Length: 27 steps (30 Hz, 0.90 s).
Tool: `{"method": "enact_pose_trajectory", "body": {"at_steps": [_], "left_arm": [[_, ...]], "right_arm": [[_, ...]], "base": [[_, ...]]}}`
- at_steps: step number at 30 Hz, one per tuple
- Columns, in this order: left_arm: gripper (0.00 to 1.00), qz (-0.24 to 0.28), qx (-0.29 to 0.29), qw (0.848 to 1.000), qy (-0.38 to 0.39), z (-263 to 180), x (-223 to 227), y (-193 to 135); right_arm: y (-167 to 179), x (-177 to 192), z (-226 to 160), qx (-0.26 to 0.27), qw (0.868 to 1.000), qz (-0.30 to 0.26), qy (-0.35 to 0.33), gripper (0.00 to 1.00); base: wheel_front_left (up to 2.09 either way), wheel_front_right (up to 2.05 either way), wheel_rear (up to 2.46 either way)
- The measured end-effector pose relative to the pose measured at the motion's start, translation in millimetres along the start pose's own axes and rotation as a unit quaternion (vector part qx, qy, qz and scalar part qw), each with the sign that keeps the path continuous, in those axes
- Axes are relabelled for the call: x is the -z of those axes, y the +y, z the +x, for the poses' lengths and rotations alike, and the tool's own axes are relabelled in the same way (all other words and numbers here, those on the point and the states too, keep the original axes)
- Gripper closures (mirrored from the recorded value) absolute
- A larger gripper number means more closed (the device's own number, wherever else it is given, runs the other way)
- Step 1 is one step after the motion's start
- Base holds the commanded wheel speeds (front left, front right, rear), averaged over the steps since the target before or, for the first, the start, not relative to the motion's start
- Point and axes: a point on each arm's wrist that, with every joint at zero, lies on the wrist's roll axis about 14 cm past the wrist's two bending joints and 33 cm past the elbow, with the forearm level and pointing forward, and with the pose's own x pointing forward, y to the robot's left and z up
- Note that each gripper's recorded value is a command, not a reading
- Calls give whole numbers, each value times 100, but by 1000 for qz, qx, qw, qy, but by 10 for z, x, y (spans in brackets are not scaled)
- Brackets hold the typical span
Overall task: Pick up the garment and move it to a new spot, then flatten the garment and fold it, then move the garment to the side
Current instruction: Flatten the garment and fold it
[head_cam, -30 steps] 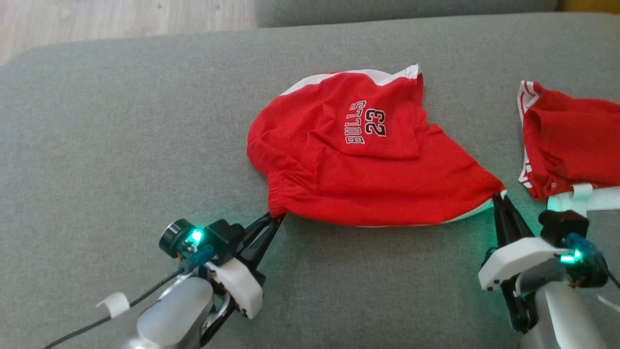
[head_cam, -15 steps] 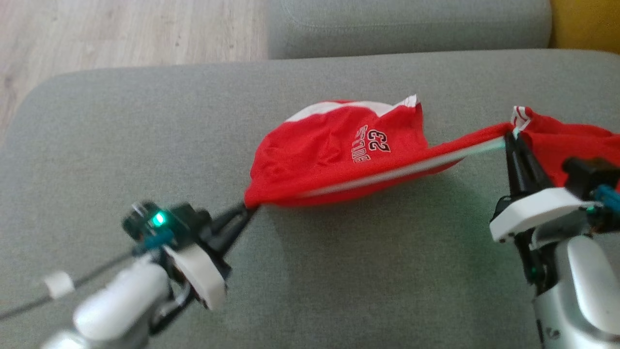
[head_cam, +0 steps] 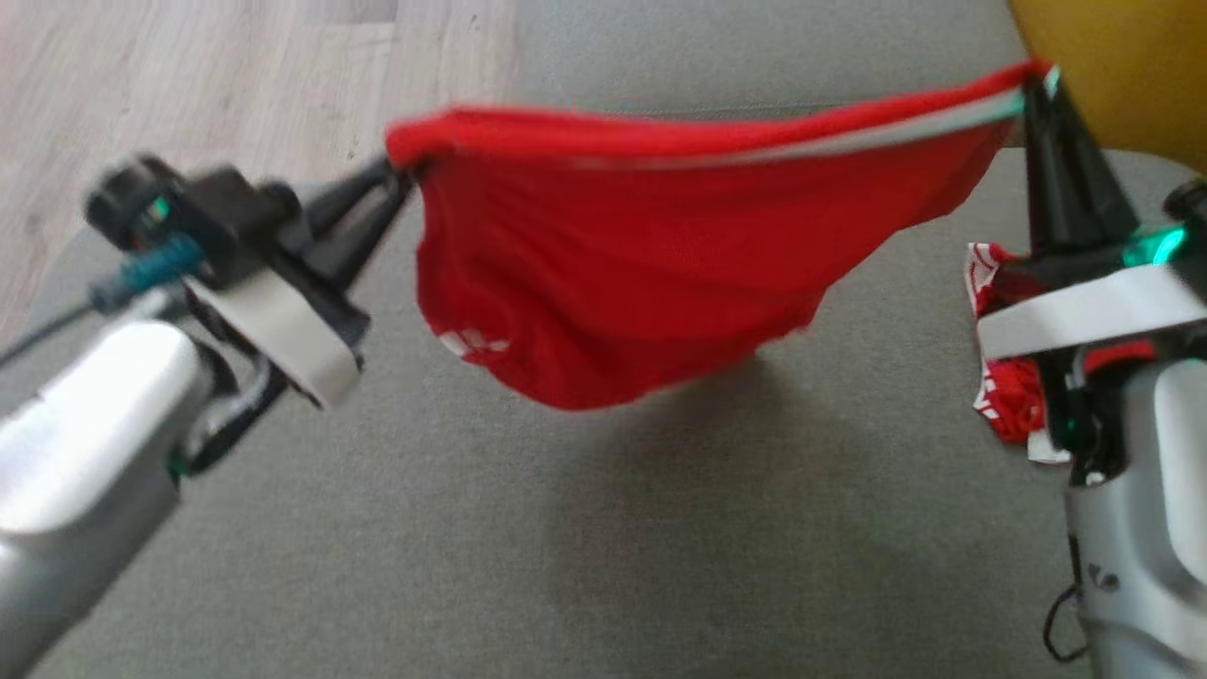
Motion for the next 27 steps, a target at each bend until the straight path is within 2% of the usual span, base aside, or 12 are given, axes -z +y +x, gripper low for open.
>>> {"method": "enact_pose_trajectory", "body": {"at_steps": [4,12,19,24,27], "left_arm": [[100,19,-8,999,-28,21,-321,75],[100,26,21,997,-66,-74,-707,-142],[100,-31,60,995,-67,-257,-785,-438],[100,-32,58,997,-49,-221,-698,-363],[100,-48,51,997,-26,-55,-512,-220]], "right_arm": [[-54,-359,-15,14,999,-15,-49,100],[-112,-815,-196,38,995,-42,-85,100],[-222,-811,-445,67,995,-58,-54,100],[-268,-658,-403,73,996,-55,-23,100],[-314,-439,-223,72,996,-43,7,100]], "base": [[0,0,0],[0,0,0],[0,0,0],[0,0,0],[0,0,0]]}}
